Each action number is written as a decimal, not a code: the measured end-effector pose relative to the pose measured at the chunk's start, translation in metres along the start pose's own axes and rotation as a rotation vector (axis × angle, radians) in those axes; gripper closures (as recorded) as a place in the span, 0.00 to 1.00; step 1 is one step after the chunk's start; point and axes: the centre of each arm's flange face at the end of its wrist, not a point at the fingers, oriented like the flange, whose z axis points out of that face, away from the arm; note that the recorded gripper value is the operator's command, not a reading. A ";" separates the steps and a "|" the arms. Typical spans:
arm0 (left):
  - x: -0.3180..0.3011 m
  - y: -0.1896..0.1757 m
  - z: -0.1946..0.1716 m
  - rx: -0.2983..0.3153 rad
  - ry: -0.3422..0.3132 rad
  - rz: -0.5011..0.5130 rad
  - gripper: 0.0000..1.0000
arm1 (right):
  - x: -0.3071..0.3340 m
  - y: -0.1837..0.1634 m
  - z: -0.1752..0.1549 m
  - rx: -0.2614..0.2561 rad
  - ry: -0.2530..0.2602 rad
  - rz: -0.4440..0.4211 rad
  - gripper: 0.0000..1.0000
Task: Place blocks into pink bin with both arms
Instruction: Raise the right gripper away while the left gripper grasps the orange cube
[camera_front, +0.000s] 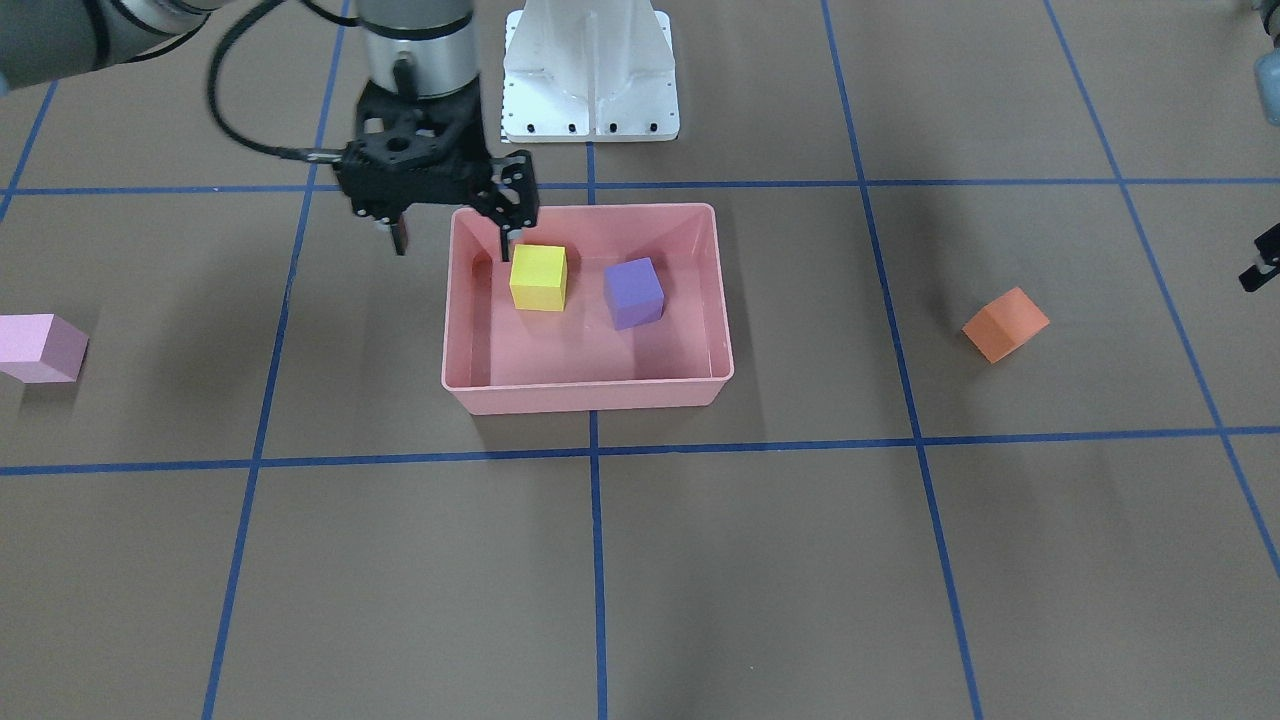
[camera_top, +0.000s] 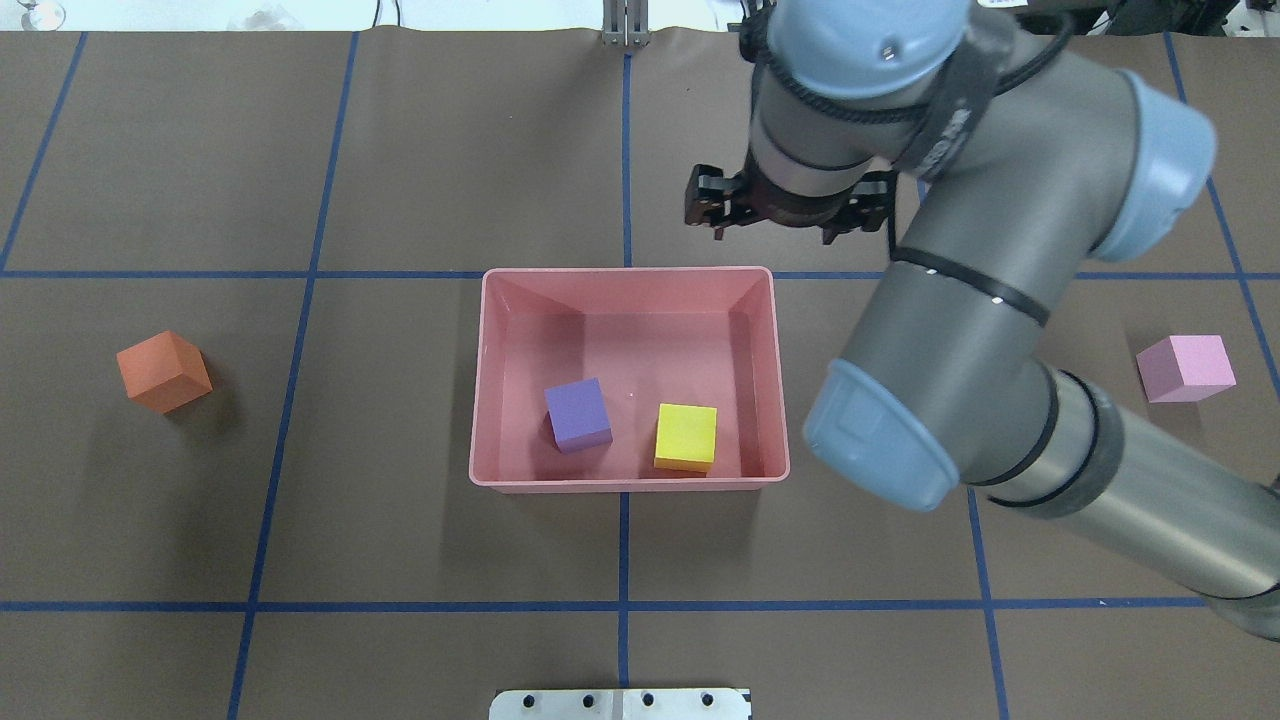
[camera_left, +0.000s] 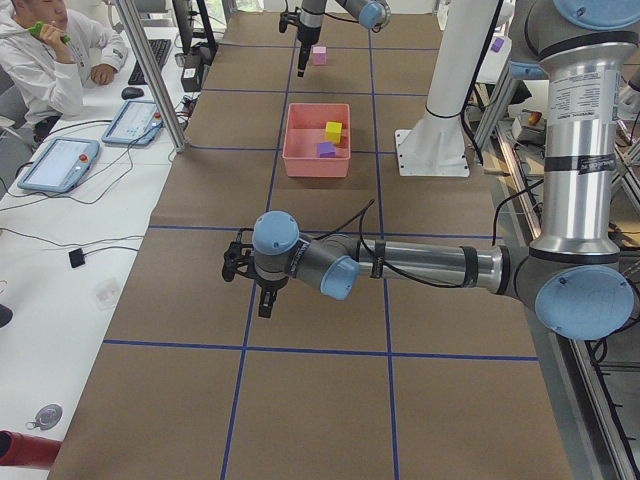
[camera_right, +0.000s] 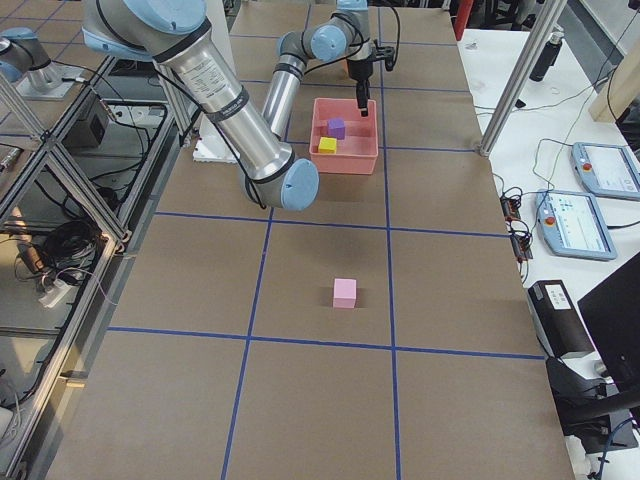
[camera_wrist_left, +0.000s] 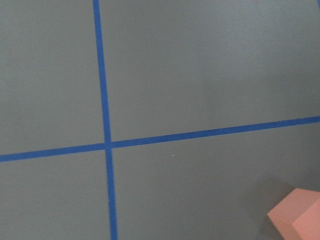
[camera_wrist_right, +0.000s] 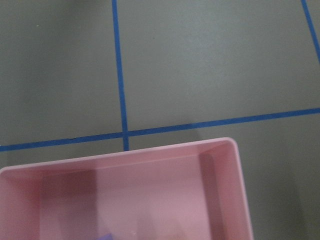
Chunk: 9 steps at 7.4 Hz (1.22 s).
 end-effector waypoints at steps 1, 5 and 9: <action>0.023 0.003 0.016 0.003 0.010 -0.093 0.00 | 0.045 -0.021 -0.001 -0.022 0.007 -0.050 0.00; 0.124 0.038 0.092 0.005 -0.047 -0.458 0.00 | 0.215 -0.073 0.005 -0.075 -0.018 -0.207 0.00; 0.175 0.074 0.145 -0.032 -0.099 -0.574 0.00 | 0.311 -0.076 0.018 -0.099 -0.010 -0.290 0.00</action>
